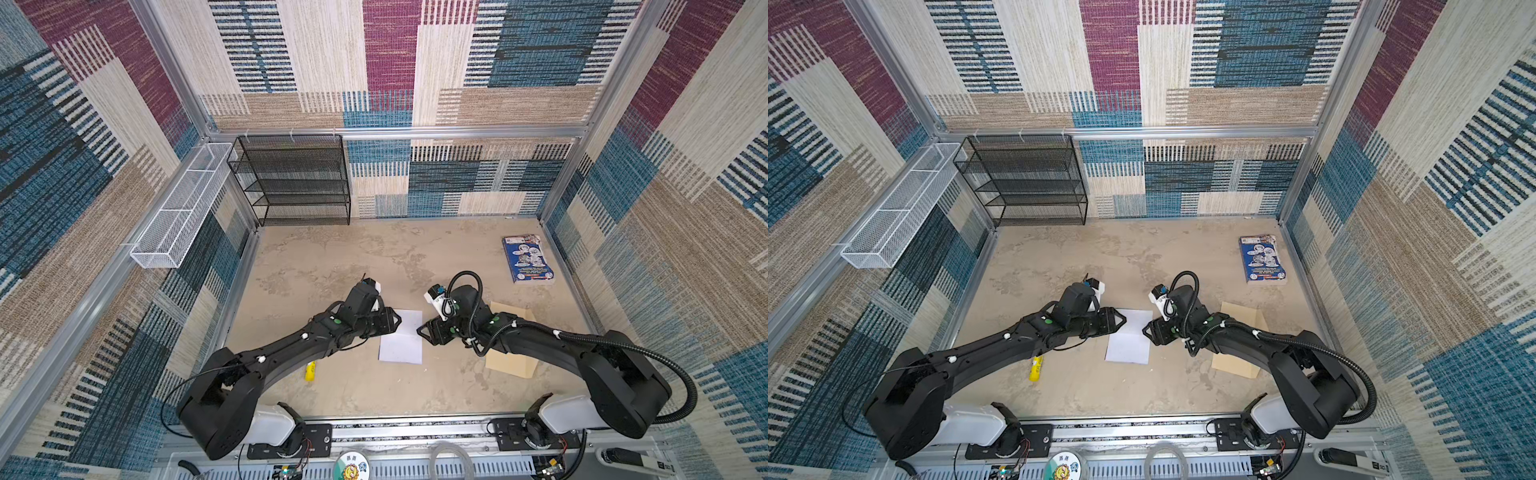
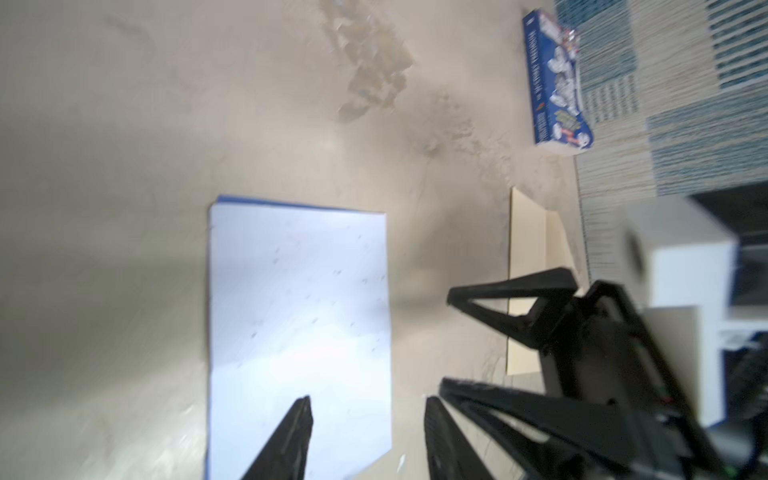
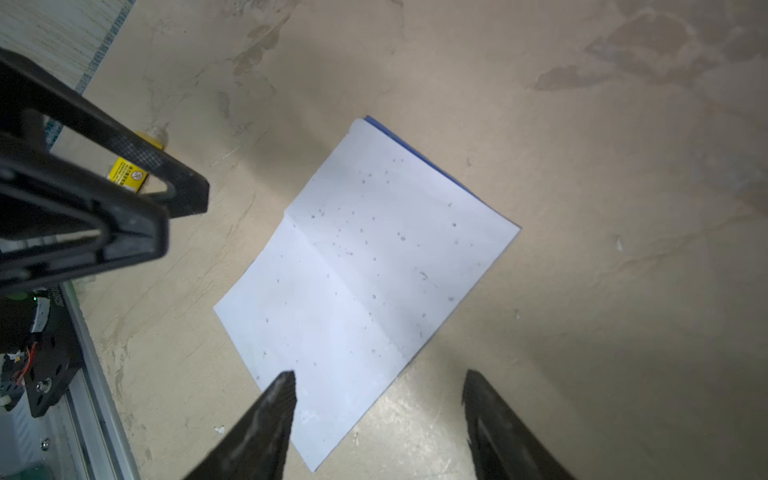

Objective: Place the letter into the envelope and seal it

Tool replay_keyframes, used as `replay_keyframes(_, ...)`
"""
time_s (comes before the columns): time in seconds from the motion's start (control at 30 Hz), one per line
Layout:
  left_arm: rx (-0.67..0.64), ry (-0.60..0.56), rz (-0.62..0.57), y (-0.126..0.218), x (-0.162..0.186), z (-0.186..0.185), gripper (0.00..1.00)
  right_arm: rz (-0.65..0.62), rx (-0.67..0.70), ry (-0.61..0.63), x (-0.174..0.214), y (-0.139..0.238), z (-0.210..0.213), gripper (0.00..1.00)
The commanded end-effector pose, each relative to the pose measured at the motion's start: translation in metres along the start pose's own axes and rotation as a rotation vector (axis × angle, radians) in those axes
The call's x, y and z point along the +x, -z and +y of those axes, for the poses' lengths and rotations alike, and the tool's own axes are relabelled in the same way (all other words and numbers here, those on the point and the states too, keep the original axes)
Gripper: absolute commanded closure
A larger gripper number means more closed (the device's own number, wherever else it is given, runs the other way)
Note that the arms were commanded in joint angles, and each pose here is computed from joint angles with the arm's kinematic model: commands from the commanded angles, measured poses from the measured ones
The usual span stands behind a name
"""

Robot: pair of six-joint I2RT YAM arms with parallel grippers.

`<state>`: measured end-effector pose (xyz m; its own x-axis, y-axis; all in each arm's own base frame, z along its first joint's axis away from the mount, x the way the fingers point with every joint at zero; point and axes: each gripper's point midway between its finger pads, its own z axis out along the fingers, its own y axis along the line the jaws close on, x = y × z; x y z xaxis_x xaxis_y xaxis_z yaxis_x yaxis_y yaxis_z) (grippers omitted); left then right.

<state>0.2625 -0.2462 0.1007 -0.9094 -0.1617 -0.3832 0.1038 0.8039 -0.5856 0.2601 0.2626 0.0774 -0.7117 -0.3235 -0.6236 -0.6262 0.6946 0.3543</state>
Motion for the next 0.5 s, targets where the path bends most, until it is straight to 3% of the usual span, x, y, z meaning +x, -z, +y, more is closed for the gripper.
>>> replay_keyframes(0.0, -0.085, 0.028, 0.036, 0.013, 0.019, 0.035, 0.51, 0.015, -0.005, 0.143, -0.005, -0.008, 0.012, 0.34)
replay_keyframes(0.13, -0.1, 0.062, 0.011, 0.028, 0.029, 0.051, 0.51, 0.059, 0.021, 0.284, -0.004, -0.03, 0.025, 0.35)
replay_keyframes(0.47, -0.113, 0.079, -0.08, 0.061, 0.031, 0.063, 0.51, 0.165, 0.057, 0.404, -0.005, -0.068, 0.018, 0.37)
